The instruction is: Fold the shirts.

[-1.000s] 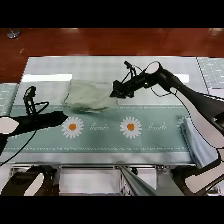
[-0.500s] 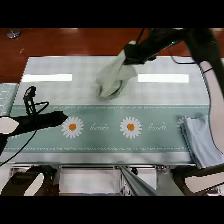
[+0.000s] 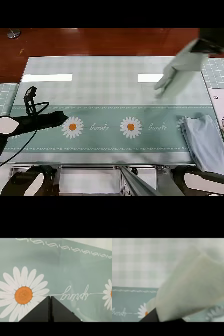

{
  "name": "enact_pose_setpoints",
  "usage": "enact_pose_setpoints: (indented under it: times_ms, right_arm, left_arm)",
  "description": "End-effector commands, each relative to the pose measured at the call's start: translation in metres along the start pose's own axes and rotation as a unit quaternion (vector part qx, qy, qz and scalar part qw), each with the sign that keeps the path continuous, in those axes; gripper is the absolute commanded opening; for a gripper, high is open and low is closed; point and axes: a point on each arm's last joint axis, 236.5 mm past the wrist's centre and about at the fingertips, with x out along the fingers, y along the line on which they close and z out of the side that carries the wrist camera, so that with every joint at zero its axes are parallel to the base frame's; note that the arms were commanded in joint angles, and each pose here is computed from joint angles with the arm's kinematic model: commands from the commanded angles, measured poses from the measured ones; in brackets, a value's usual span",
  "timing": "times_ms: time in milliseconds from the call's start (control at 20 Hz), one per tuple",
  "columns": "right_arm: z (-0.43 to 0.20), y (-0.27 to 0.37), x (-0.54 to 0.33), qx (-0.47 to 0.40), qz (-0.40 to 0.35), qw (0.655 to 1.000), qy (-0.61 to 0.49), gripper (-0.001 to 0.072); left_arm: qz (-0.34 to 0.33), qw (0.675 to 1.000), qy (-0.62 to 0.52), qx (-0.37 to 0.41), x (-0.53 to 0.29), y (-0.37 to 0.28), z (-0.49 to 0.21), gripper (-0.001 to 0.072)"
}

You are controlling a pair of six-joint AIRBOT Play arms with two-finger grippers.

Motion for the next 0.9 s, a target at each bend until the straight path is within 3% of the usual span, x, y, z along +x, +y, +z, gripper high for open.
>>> enact_pose_setpoints:
  times_ms: [0,200,400,550,650,850]
  right_arm:
    - [-0.036,-0.067,-0.046,0.099,-0.059,0.993,-0.008,0.0023]
    - [-0.111,-0.15,-0.078,0.21,-0.17,0.963,-0.014,0.0023]
    - [-0.233,-0.231,-0.114,0.298,-0.35,0.888,0.04,0.0024]
    - [-0.299,-0.24,-0.094,0.373,-0.367,0.847,0.092,0.0045]
    - [-0.325,-0.244,-0.075,0.405,-0.367,0.828,0.124,0.0632]
    - [-0.286,-0.261,-0.066,0.392,-0.339,0.849,0.105,0.0627]
  left_arm:
    - [0.0,1.0,0.0,0.0,0.0,0.0,0.0,0.0023]
    - [0.0,1.0,0.0,0.0,0.0,0.0,0.0,0.0023]
    - [0.0,1.0,-0.001,0.0,0.0,0.0,0.001,0.0023]
    - [0.001,1.0,-0.005,0.0,0.0,0.0,0.002,0.0023]
    - [0.001,1.0,-0.004,0.0,0.001,0.001,0.002,0.0023]
    - [0.005,0.998,-0.054,0.013,-0.002,0.002,0.028,0.0024]
